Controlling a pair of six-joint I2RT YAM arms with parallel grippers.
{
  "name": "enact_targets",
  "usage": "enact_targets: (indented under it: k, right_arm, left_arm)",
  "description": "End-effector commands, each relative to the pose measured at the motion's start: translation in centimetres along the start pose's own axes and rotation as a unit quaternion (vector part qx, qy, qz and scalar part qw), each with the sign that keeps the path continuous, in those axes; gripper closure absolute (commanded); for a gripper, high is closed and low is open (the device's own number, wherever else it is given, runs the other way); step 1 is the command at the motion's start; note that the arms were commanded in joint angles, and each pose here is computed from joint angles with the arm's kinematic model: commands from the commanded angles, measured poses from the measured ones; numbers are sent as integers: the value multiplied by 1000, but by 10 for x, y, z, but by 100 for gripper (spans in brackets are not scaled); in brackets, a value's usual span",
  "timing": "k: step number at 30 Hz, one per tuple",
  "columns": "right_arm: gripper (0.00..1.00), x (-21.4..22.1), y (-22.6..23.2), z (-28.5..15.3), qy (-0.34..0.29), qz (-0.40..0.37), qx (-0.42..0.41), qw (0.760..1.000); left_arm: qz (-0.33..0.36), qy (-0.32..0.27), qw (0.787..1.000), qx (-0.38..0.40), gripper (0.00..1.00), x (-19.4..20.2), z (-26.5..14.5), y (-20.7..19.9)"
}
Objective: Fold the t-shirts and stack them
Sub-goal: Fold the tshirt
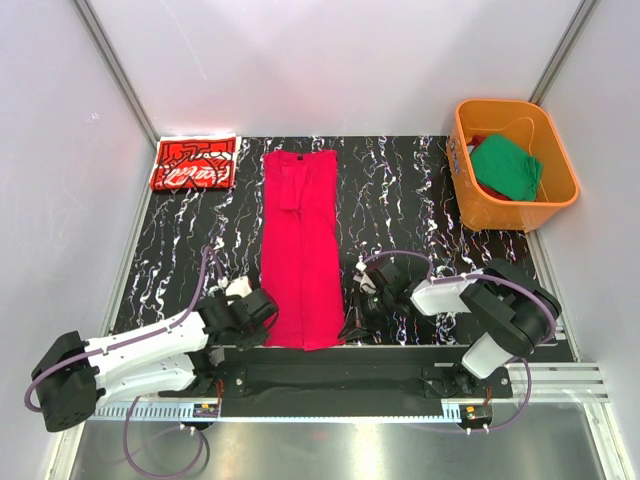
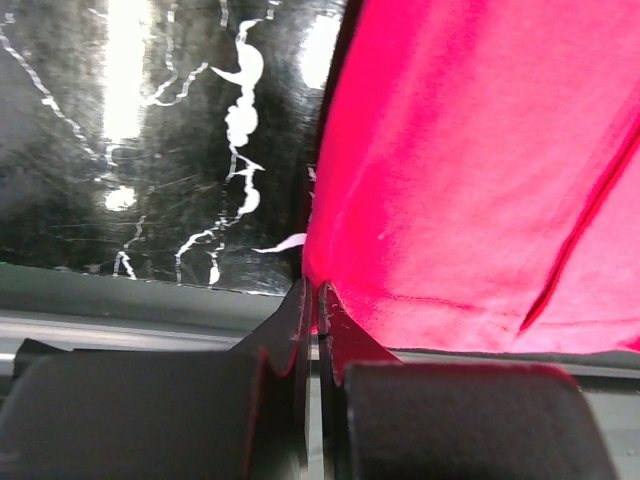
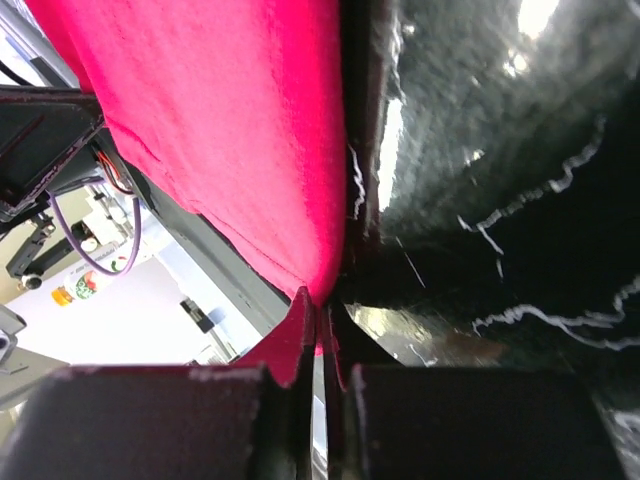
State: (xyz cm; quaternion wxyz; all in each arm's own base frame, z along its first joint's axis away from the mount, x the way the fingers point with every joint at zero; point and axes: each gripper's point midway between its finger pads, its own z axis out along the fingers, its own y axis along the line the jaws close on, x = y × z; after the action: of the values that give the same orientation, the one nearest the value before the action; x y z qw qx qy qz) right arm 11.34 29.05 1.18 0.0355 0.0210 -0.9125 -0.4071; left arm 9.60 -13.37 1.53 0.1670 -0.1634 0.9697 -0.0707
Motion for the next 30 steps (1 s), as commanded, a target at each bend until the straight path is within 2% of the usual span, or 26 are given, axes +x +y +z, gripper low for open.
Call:
enact_targets:
  k: [1, 7, 12, 17, 21, 26, 30]
  right_arm:
    - [100, 6, -4, -3, -12, -2, 11, 1000]
    - [100, 8, 9, -12, -30, -15, 4, 999]
    - [100, -13, 33, -26, -59, -35, 13, 998]
    - [100, -56, 50, -41, -85, -53, 20, 995]
    - [100, -112, 75, -60, -110, -66, 11, 992]
    - [100, -176, 84, -63, -118, -69, 11, 991]
    - [100, -219, 74, -58, -118, -62, 11, 991]
  left_arm:
    - [8, 14, 999, 34, 100, 6, -2, -13]
    - [2, 22, 997, 80, 100, 11, -19, -33]
    - [16, -13, 993, 112, 100, -14, -47, -59]
    - [5, -55, 991, 123, 100, -73, -60, -82]
    - [19, -74, 989, 123, 100, -123, -57, -91]
    - [19, -91, 991, 96, 100, -188, -39, -91]
    - [-2, -98, 989, 108, 100, -237, -32, -96]
